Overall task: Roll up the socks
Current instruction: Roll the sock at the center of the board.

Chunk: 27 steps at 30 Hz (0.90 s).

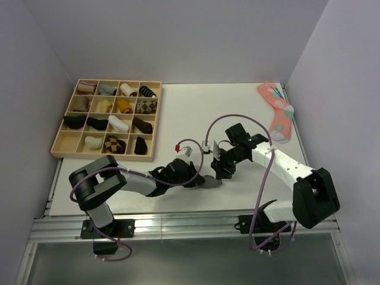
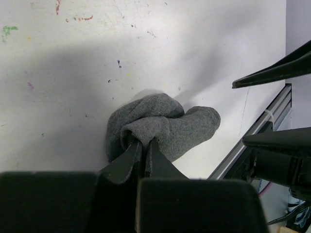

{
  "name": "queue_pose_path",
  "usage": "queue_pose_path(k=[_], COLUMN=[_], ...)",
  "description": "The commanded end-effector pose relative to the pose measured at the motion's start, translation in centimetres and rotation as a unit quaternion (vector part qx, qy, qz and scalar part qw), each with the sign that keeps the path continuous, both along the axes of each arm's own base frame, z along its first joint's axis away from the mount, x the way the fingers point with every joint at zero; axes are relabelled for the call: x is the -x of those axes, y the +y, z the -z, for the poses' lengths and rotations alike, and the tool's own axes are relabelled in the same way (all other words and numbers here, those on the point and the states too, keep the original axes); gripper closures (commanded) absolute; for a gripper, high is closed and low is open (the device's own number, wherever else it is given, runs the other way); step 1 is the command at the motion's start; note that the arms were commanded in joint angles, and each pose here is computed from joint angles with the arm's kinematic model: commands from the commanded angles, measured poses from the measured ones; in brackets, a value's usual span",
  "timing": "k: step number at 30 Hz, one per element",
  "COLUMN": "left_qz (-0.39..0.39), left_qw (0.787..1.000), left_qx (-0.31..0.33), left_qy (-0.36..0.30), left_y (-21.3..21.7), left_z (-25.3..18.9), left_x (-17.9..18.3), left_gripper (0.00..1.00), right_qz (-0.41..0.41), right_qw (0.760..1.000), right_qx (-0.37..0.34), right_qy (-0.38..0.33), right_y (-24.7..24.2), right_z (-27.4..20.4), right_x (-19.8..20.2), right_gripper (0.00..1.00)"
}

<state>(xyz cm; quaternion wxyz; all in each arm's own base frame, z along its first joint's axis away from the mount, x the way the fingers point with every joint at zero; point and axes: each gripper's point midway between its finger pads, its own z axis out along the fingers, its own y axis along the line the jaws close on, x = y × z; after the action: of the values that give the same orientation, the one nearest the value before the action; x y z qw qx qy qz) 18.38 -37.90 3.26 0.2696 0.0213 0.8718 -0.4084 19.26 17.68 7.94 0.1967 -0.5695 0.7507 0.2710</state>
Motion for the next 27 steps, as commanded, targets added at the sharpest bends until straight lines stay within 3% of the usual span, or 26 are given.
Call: queue_pose_path(k=[1,6,27], left_qz=[0.012,0.015,0.022], left_qw=[0.988,0.989,0.987], left_qx=[-0.132,-0.126,-0.135], left_qy=[0.074,0.083,0.09], left_y=[4.6,4.4,4.5], left_z=[6.7,6.4,6.7], left_x=[2.6,2.4,1.7], left_gripper=[0.99,1.0,1.0], right_qz=[-0.03,-0.029,-0.049], right_qw=[0.999,0.998,0.995], right_qx=[-0.004,0.017,0.009], right_qy=[-0.045,-0.043,0.086], right_y=[-0.3,-1.0,0.8], right_z=[0.2,1.6,2.4], right_x=[-0.3,-0.2,0.8], right_gripper=[0.46,0.45,0.44])
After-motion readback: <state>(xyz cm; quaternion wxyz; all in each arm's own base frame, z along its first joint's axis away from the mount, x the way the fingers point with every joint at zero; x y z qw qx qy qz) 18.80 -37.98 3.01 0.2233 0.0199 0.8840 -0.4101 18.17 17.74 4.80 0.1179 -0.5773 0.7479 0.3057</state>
